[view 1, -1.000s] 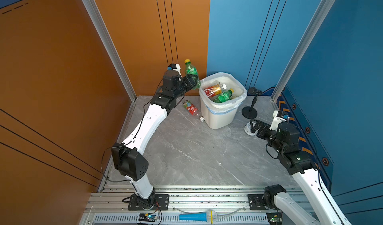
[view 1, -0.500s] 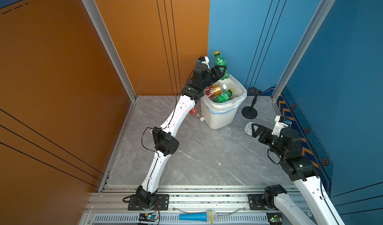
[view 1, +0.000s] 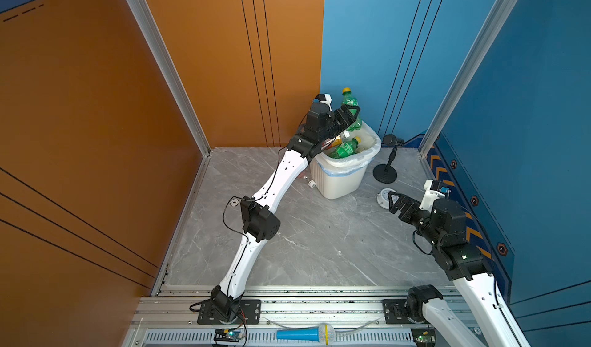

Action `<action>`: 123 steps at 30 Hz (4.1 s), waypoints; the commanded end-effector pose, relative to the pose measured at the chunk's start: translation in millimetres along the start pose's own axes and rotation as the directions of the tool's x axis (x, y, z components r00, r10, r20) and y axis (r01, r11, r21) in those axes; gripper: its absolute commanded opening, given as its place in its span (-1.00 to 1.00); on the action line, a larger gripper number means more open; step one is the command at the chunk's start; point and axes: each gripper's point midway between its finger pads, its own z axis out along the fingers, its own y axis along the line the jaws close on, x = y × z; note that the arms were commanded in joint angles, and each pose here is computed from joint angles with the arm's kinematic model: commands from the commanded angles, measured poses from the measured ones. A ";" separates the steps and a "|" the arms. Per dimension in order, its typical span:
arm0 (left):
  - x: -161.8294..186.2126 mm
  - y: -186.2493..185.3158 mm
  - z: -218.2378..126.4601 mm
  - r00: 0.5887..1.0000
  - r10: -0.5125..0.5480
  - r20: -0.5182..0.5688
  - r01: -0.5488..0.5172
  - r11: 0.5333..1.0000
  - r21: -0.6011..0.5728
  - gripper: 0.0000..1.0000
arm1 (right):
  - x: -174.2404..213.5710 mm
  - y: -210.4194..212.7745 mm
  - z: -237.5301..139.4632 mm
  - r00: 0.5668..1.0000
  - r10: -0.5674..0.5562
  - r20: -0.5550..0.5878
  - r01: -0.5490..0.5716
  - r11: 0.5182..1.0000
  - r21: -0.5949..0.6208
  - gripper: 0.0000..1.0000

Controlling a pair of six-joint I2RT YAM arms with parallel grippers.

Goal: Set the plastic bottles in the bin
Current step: 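Release the green bottle into the bin and withdraw the left gripper, then lower the left gripper onto the red-green Qoo bottle and grasp it, then lift the Qoo bottle with the left gripper and drop it into the bin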

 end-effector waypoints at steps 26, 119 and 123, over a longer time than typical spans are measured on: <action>-54.3 5.4 -182.0 0.923 0.381 0.060 -0.340 0.877 -0.341 0.96 | 3.7 -7.4 3.8 0.999 -0.006 -0.036 0.007 0.999 0.036 0.99; -67.3 124.1 -190.8 0.982 0.018 0.186 0.043 0.947 -0.318 -0.06 | -0.2 60.5 9.0 0.994 -0.100 -0.042 0.089 0.971 -0.224 0.99; -64.5 80.7 -198.2 0.977 0.083 0.198 -0.024 0.959 -0.283 -0.04 | 0.4 69.0 5.9 0.991 -0.130 -0.025 0.120 0.963 -0.241 0.99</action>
